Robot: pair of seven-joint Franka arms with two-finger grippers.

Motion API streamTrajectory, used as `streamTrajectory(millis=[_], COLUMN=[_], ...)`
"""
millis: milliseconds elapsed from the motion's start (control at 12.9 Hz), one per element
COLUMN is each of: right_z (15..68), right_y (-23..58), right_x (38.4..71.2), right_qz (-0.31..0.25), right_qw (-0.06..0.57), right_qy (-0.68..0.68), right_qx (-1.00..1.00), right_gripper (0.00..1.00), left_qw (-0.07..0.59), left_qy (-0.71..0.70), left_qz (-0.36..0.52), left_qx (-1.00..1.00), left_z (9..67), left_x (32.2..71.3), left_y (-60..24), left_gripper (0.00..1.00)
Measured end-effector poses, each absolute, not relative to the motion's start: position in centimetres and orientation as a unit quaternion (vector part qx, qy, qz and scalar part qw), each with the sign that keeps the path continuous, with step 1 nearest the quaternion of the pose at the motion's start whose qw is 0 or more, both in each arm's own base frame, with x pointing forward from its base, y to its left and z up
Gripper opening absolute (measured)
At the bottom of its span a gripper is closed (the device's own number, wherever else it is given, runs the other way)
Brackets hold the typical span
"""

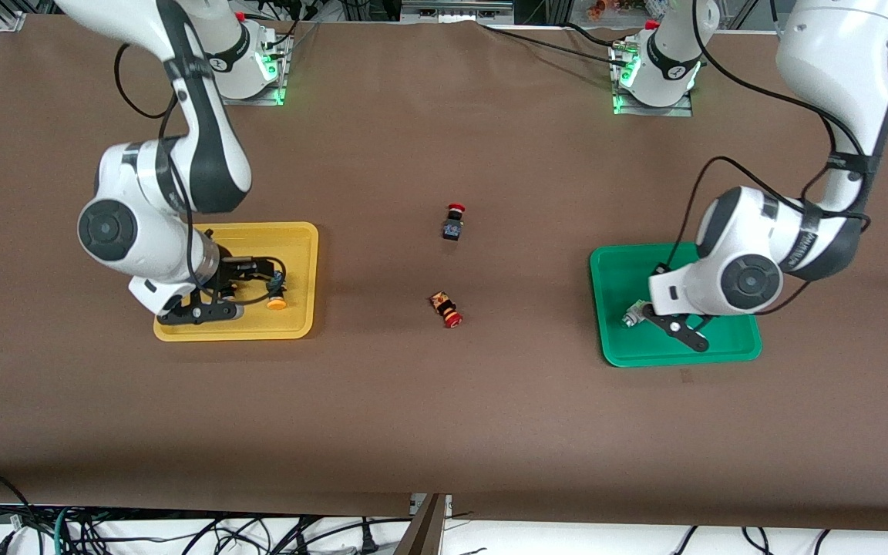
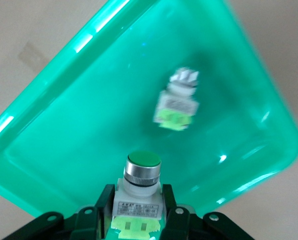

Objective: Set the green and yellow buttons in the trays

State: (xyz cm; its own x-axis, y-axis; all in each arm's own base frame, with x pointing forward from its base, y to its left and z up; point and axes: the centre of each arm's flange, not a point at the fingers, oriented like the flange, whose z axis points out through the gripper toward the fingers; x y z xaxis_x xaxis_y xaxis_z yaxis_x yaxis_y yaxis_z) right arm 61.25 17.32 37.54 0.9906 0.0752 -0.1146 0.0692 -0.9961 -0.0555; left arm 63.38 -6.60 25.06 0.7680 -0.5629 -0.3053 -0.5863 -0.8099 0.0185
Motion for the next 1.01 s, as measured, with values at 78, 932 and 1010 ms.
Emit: streamTrajectory(millis=[78, 932, 1010], right_z=[39.7, 52.1, 52.0], right_y=[17.7, 12.8, 12.6], right_x=[60.6, 56.4, 56.5], right_qz=[0.057, 0.039, 0.039], right_qw=[0.03, 0.021, 0.021], right_qy=[-0.035, -0.048, -0.048], right_qx=[-0.997, -0.998, -0.998], right_gripper=[0.99, 1.0, 1.0], left_qw=[0.032, 0.06, 0.058], left_qy=[0.307, 0.261, 0.229], left_qz=[0.145, 0.083, 0.083], left_qx=[-0.94, -0.96, -0.968], left_z=[23.1, 40.9, 45.3], left_x=[63.3, 63.3, 62.6], left_y=[-5.8, -8.5, -8.9], left_gripper=[0.43, 1.0, 1.0])
